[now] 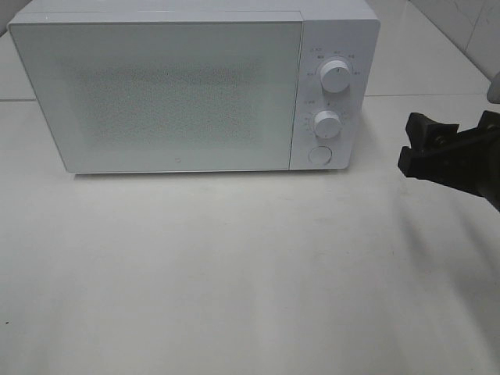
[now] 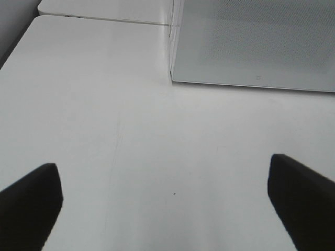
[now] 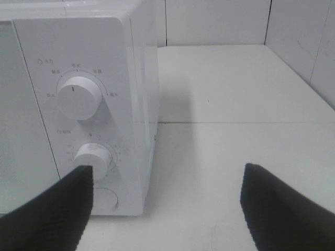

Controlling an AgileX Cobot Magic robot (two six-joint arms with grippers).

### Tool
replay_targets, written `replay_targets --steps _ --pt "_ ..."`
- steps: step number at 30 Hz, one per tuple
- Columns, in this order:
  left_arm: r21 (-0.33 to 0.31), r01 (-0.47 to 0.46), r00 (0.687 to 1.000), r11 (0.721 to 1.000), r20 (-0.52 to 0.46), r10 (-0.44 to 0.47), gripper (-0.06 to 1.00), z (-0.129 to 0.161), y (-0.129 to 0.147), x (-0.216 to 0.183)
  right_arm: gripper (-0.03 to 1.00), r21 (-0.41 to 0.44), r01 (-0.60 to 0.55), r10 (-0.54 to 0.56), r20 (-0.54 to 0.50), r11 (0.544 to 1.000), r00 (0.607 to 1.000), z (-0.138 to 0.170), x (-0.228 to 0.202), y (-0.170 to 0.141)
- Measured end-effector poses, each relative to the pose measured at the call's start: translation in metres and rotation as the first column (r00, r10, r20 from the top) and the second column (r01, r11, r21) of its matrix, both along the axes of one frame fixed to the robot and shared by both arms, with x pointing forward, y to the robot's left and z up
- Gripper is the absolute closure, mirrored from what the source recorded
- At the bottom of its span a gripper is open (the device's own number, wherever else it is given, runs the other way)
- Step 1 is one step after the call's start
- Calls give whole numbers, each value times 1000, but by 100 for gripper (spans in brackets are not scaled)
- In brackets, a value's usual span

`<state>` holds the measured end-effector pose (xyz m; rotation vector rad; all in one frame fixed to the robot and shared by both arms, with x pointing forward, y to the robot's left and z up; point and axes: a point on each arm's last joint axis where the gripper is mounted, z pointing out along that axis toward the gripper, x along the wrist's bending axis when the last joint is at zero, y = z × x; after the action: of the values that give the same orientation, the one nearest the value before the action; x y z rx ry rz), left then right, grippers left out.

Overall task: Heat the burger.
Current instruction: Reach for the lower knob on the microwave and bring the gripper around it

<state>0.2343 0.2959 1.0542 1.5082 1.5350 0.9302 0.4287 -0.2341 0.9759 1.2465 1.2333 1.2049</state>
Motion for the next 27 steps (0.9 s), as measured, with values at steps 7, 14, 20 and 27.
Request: replay_targets --steps 7,14,20,27 --pt "0 0 1000 1000 0 0 -4 0 0 0 20 -63 8 -7 16 998 1000 -12 5 7" --pt "0 0 1000 1000 0 0 -4 0 0 0 20 -72 9 -15 -87 997 996 -39 11 11" --pt "0 0 1000 1000 0 0 -4 0 0 0 20 -49 19 -26 -143 999 989 -57 20 17" --pt "0 0 1000 1000 0 0 -4 0 0 0 20 -46 20 -26 -138 999 990 -65 45 35"
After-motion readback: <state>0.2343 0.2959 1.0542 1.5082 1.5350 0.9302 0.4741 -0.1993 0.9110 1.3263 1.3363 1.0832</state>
